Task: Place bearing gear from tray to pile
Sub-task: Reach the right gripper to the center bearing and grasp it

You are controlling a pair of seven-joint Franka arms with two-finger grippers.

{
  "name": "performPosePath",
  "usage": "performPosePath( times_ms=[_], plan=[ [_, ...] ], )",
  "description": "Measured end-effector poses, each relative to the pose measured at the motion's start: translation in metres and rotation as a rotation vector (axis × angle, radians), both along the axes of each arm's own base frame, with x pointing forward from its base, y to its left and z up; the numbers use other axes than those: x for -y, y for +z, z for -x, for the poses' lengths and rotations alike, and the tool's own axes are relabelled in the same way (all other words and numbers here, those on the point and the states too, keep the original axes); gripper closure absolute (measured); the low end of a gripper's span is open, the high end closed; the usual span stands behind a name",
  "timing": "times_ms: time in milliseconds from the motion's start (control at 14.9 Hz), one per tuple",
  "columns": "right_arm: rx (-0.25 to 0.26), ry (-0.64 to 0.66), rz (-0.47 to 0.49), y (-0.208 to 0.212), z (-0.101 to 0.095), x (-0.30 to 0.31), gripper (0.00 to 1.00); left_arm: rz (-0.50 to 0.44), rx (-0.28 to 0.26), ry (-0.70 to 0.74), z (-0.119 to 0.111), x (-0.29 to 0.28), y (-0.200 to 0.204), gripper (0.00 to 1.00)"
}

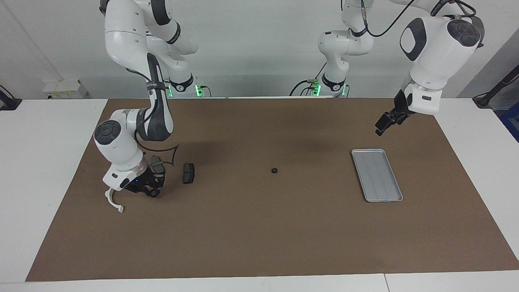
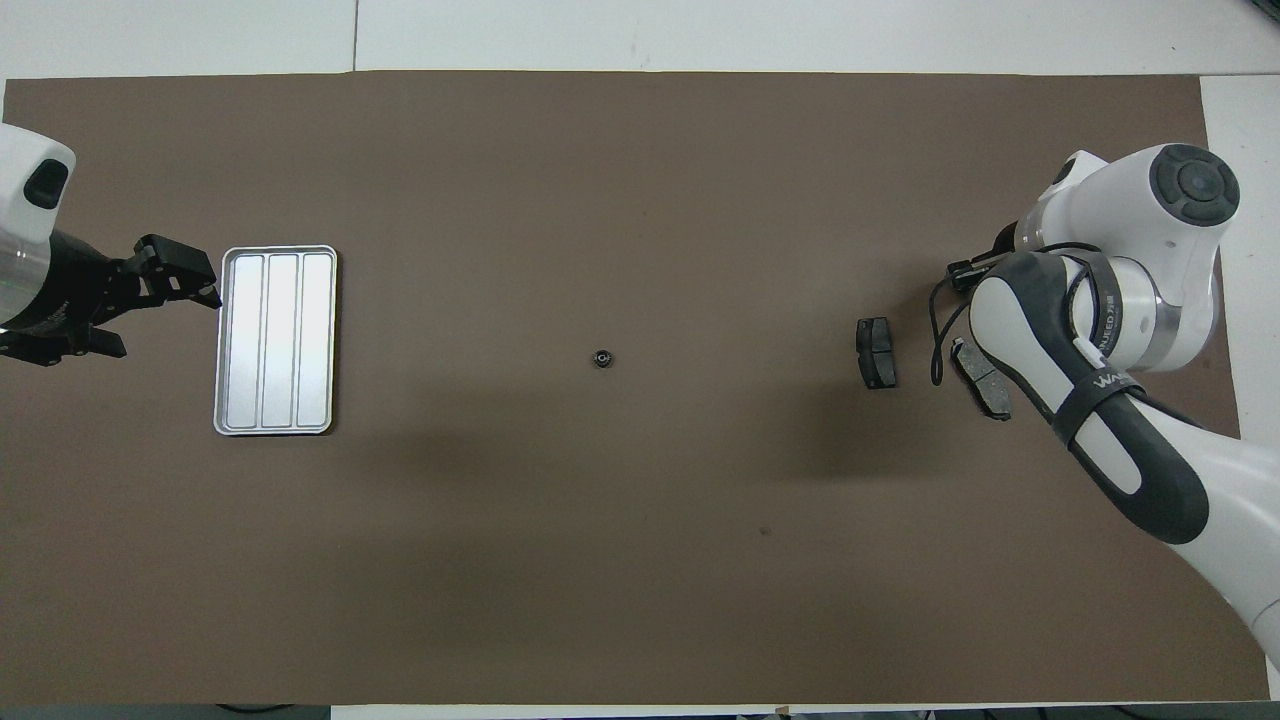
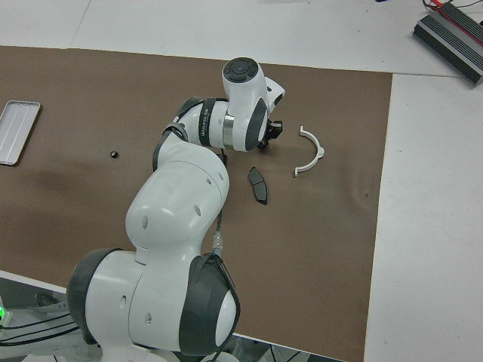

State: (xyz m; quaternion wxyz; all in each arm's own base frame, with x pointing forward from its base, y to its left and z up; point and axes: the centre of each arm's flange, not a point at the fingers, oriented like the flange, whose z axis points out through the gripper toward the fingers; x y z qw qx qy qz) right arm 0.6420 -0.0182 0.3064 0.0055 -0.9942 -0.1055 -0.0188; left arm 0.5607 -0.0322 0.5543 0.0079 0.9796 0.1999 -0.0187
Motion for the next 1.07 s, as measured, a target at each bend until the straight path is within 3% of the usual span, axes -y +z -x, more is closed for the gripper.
performPosePath(
  times_ms=[201,603,871,1072],
  plan=[
    [-0.001,0.000,0.000,0.000,0.000,0.000,0.30,0.000,0.000,-0.002,0.000,-0.005,0.000,0.00],
    [-0.005,-0.045,-0.008,0.019,-0.007,-0.017,0.28,0.002,0.003,-0.018,0.002,-0.019,0.005,0.00],
    [-0.045,-0.126,-0.012,0.081,-0.015,-0.101,0.30,0.003,0.006,-0.034,0.004,-0.029,0.008,0.00],
    [-0.054,-0.176,0.012,0.130,-0.009,-0.183,0.30,0.003,0.001,-0.040,0.004,-0.029,0.006,0.00]
  ],
)
